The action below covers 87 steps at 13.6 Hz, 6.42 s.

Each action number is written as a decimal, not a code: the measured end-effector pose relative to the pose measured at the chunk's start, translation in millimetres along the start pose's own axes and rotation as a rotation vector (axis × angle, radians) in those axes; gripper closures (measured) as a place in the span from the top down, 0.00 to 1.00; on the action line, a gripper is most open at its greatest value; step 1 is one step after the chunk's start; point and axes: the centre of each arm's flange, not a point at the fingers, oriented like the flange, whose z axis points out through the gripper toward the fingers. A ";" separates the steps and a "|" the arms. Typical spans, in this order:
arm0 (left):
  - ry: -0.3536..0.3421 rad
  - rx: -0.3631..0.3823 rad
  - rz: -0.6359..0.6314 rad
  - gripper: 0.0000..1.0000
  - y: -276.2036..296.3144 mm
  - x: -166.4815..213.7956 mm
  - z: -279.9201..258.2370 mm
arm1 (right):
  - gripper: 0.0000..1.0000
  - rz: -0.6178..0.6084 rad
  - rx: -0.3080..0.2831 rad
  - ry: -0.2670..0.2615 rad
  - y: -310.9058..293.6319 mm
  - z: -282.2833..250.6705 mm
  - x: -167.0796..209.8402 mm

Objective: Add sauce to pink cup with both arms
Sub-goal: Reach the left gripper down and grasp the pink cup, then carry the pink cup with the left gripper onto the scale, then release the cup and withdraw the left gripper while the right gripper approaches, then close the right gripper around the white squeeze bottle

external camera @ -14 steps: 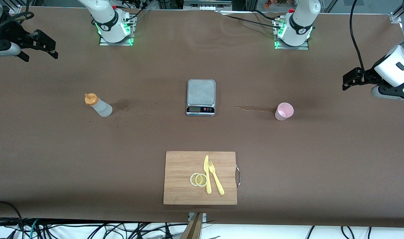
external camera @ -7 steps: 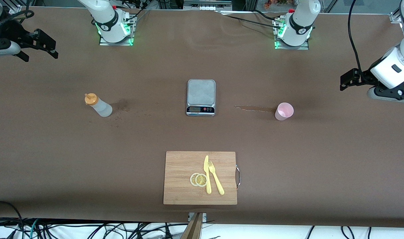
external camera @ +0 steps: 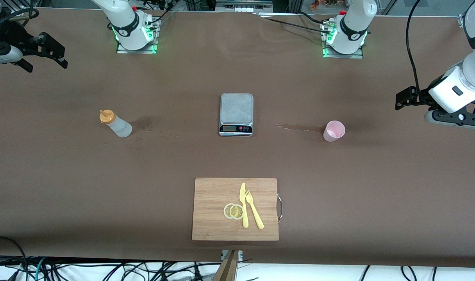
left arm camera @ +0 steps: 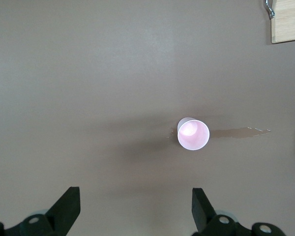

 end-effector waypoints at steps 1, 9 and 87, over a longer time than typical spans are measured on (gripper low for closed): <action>-0.007 -0.001 0.001 1.00 0.7 1.2 2.6 | 1.00 -0.003 0.000 0.007 -1.2 -2.0 0.5; -0.176 -0.030 0.028 1.00 10.4 48.7 123.1 | 1.00 -0.017 0.009 0.013 -7.4 -1.4 3.3; 0.036 -0.007 -0.094 1.00 14.9 -3.7 -13.7 | 1.00 -1.305 0.877 0.554 198.2 439.5 -3.5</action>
